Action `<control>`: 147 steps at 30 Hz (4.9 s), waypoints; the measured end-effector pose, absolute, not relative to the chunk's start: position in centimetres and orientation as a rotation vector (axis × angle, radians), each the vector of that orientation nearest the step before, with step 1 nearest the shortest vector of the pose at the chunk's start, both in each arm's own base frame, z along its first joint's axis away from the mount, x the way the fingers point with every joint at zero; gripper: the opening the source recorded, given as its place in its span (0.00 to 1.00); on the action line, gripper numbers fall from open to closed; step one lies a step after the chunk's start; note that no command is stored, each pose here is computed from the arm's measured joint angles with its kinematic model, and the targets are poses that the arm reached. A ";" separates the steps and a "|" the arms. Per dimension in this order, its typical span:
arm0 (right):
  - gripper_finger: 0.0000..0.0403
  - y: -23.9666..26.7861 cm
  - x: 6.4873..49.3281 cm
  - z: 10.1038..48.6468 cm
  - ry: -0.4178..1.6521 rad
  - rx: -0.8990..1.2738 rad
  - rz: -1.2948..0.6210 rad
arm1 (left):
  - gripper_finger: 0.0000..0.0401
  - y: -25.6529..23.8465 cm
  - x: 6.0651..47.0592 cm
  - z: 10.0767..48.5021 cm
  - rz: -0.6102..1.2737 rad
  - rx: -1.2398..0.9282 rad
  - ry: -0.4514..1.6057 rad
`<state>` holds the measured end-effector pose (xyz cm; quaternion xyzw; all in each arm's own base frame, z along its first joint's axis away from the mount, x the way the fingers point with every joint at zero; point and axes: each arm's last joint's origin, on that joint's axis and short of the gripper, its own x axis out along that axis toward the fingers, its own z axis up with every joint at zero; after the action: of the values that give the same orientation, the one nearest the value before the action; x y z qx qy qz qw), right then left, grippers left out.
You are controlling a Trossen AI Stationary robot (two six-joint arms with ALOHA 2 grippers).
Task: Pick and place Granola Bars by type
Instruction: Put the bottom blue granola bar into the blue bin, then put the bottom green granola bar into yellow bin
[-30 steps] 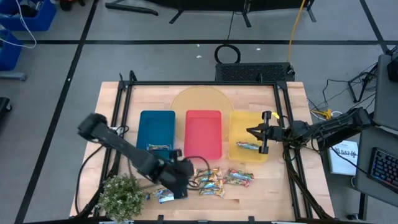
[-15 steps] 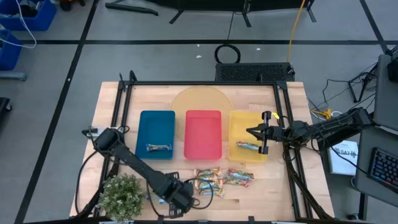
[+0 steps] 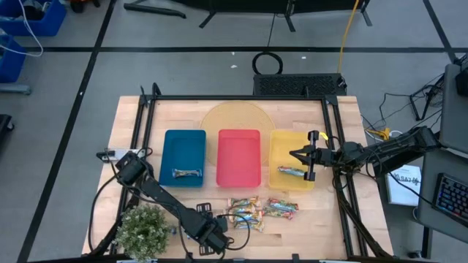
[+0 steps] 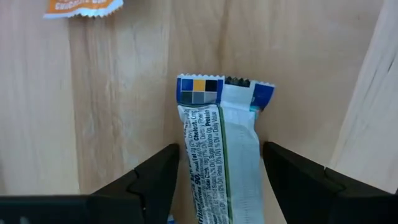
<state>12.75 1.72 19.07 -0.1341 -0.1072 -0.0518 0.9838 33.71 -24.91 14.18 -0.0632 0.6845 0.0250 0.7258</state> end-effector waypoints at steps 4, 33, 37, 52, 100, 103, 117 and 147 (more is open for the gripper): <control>0.00 1.7 12.7 19.1 -0.215 -0.270 -0.104 | 0.54 -25.0 33.7 14.0 0.010 -0.120 1.526; 0.00 1.7 12.8 19.0 -0.211 -0.258 -0.102 | 0.08 -17.6 27.4 30.2 0.027 0.271 1.268; 0.00 1.7 12.8 19.0 -0.206 -0.259 -0.102 | 0.08 -13.6 25.6 31.4 0.174 0.372 1.286; 0.00 1.7 12.8 19.0 -0.203 -0.284 -0.108 | 0.08 -1.5 23.8 23.8 0.027 0.254 1.445; 0.00 1.7 12.9 18.6 -0.162 -0.312 -0.100 | 0.20 -0.1 25.1 25.0 0.065 -0.047 1.327; 0.00 1.7 12.9 18.6 -0.168 -0.318 -0.102 | 0.10 -2.4 26.5 27.9 0.039 -0.020 1.173; 0.00 1.7 12.9 18.5 -0.161 -0.258 -0.094 | 0.01 -8.8 22.7 32.4 -0.023 0.212 0.619; 0.00 2.8 14.2 20.5 0.049 -0.233 -0.088 | 0.01 -1.3 11.5 15.9 0.128 0.194 0.111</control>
<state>14.15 2.79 20.53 -0.1162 0.0246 -0.0441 0.9919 11.54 -1.27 15.92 0.0967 0.0552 0.0640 0.9917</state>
